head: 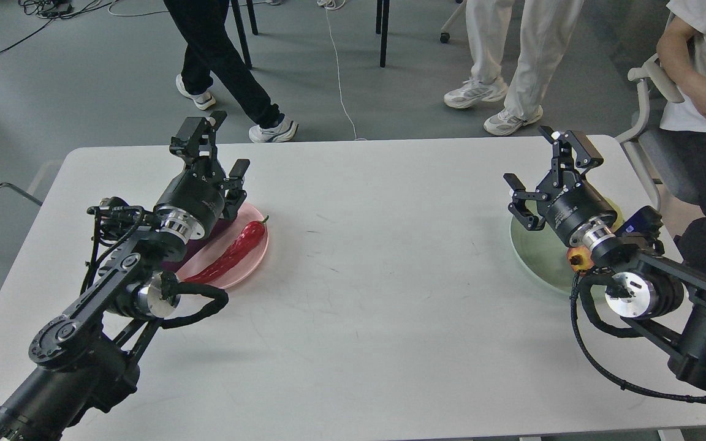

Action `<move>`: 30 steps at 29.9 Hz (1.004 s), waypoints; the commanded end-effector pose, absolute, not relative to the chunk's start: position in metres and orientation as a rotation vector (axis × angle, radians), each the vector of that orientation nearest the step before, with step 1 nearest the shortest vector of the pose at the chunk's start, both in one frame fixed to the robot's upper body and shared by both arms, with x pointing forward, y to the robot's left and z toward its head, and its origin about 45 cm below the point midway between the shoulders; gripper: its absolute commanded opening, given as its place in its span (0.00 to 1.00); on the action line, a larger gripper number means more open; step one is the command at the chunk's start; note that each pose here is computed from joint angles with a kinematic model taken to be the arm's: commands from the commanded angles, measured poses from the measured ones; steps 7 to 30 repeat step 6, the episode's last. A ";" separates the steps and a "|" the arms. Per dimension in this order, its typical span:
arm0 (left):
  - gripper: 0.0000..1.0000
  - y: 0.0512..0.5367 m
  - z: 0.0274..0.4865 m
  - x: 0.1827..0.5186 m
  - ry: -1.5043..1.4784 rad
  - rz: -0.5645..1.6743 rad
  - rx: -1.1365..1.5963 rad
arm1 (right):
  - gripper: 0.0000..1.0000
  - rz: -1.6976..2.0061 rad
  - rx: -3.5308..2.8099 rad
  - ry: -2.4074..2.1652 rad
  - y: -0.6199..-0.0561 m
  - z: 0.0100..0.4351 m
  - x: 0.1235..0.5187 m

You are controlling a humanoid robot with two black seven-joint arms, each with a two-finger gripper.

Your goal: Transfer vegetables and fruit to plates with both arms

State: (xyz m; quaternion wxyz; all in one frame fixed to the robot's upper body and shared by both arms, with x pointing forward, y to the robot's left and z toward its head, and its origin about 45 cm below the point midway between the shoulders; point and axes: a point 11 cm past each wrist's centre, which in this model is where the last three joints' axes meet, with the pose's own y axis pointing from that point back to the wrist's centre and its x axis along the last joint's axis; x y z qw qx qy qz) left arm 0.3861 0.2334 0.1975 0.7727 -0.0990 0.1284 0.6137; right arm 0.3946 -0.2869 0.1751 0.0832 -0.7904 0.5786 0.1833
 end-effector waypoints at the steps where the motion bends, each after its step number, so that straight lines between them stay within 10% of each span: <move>1: 0.98 0.242 0.191 0.378 0.331 1.340 -0.285 | 0.99 0.563 -2.357 1.698 -0.278 0.176 0.394; 30: 0.98 0.243 0.188 0.375 0.342 1.327 -0.297 | 0.99 0.578 -2.366 1.638 -0.265 0.183 0.391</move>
